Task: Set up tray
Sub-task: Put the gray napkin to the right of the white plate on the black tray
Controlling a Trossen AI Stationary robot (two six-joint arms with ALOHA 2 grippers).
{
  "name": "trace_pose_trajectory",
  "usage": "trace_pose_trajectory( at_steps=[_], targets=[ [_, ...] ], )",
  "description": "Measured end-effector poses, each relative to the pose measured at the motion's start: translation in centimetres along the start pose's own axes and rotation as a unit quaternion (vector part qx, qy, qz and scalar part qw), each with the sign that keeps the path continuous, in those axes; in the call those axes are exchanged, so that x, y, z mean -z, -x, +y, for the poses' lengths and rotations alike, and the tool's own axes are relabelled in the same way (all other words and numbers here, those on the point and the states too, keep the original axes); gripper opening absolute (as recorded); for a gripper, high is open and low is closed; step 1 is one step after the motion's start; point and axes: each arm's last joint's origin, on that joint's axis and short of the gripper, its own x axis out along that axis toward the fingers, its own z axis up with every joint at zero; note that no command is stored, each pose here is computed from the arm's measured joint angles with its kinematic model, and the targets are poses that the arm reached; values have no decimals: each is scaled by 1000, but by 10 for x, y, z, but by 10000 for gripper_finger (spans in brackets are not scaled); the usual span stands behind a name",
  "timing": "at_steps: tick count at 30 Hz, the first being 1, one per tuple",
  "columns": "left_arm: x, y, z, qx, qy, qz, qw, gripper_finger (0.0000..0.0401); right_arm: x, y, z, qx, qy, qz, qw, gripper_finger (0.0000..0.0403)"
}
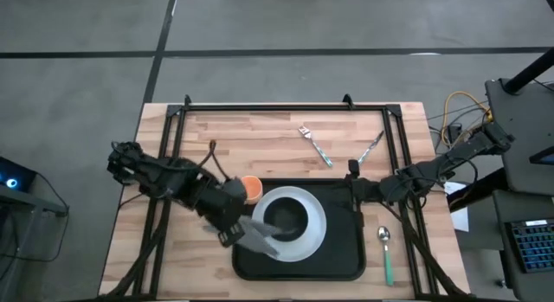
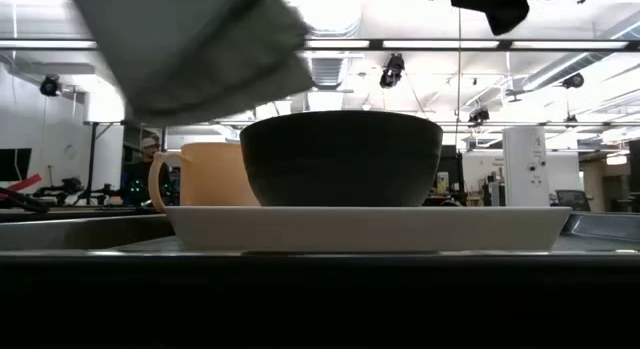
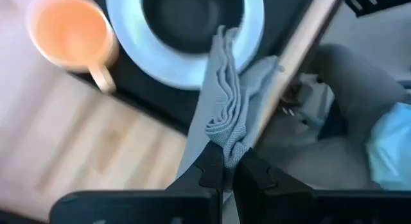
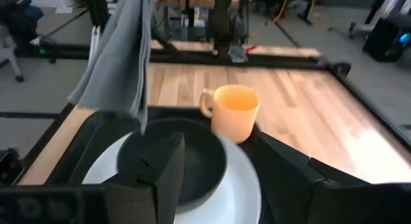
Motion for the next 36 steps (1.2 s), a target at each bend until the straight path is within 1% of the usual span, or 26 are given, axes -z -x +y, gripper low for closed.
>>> trace_pose_trajectory(
  at_steps=[3, 7, 10, 13, 16, 19, 22, 26, 31, 36],
  targets=[
    [-16, 3, 10, -25, -31, -45, 998, 0, -11, -3, -4, 12, 2, -29, 1000, 178],
    [-38, 9, 23, -69, -64, -106, 990, 0, -23, -12, -13, 38, -7, -43, 998, 178],
    [-55, 11, 27, -71, -85, -133, 985, 0, -32, -21, -23, 67, -11, -46, 997, 178],
    [-71, 10, 31, -74, -100, -148, 981, 0, -43, -34, -33, 93, -14, -49, 994, 178],
    [-87, 4, 33, -86, -110, -150, 979, 0, -50, -48, -37, 97, -2, -47, 994, 178],
    [-105, -5, 35, -97, -105, -151, 978, 0, -60, -61, -38, 101, 3, -53, 994, 178],
    [-117, -12, 40, -102, -97, -157, 978, 0, -72, -72, -37, 104, 2, -59, 993, 178],
    [-125, -18, 48, -113, -87, -153, 978, 0, -75, -86, -34, 105, 12, -46, 993, 178],
    [-126, -18, 42, -100, -95, -168, 976, 0, -69, -106, -31, 108, 17, -31, 994, 178],
    [-124, -19, 40, -96, -99, -167, 976, 0, -74, -120, -30, 113, 28, -25, 993, 178]
  ],
)
